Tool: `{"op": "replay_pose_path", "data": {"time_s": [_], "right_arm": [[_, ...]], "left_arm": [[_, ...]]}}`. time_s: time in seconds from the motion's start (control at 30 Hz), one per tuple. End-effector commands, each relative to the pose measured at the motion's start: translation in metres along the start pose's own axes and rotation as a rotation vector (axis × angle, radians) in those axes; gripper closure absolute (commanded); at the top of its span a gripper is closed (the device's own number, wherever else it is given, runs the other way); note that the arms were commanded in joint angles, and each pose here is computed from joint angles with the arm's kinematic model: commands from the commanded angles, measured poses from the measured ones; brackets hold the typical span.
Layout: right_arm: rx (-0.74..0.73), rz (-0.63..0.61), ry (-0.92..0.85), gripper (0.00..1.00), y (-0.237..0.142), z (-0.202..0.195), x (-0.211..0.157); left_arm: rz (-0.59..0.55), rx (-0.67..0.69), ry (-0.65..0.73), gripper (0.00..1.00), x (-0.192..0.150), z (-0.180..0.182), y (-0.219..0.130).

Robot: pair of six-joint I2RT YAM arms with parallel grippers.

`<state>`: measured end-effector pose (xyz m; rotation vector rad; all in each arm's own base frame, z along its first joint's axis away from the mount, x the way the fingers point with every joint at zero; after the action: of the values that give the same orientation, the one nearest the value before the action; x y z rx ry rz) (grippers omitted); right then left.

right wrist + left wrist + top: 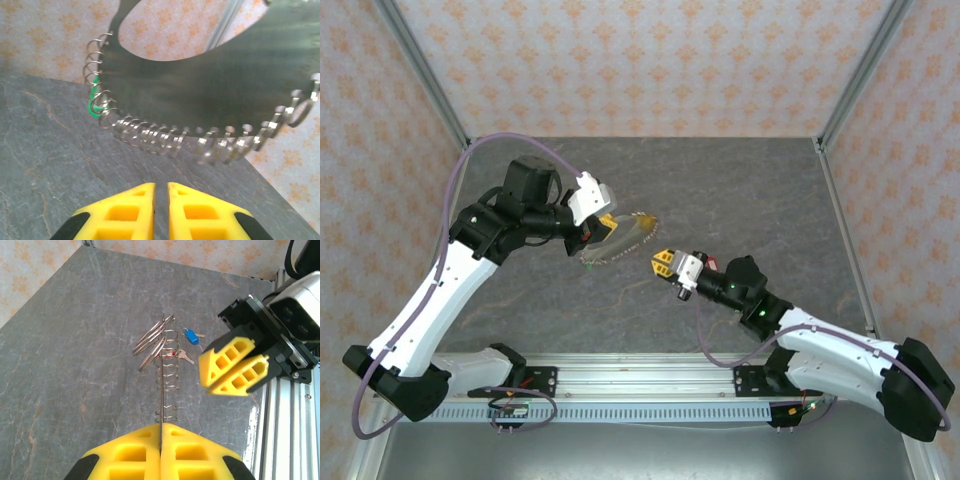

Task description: Put the keys on the keyring

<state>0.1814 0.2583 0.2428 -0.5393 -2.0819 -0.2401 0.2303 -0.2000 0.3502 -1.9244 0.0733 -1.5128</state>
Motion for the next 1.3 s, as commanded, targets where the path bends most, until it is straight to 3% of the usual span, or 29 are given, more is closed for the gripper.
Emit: {"op": "replay_pose_path", "data": {"time_s": [0.0,0.37,0.97,1.27], "right_arm": [[-0.018,-0.084,-0.068,0.87,0.006,-0.004,0.026],[-0.149,-0.106,-0.154,0.85,0.023,-0.013,0.031],[-0.193,-0.044,-0.153,0.82,0.036,-0.016,0.014],[-0.186,-0.022,-0.114,0.82,0.027,-0.008,0.003]], "left_arm": [[-0.021,0.007,0.048,1.0,0.011,-0.004,-0.007],[-0.012,0.004,0.043,1.0,0.01,-0.006,-0.005],[-0.007,0.002,0.035,1.0,0.008,-0.007,-0.005],[-0.002,0.079,-0.06,1.0,0.014,0.006,-0.005]]}}
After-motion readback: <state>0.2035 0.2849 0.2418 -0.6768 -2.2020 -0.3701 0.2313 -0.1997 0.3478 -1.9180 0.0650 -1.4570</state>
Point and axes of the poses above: each hand's point on the last joint's axis, 136 mm out from that joint toward the fingers, its own y axis out along the fingers, its own z axis along the line the jaws close on, x = y × z, the point moved 3 cm from there along -y, back along the fingers, and after that the axes turned 8 degrees about -y, right-handed, at the moved point
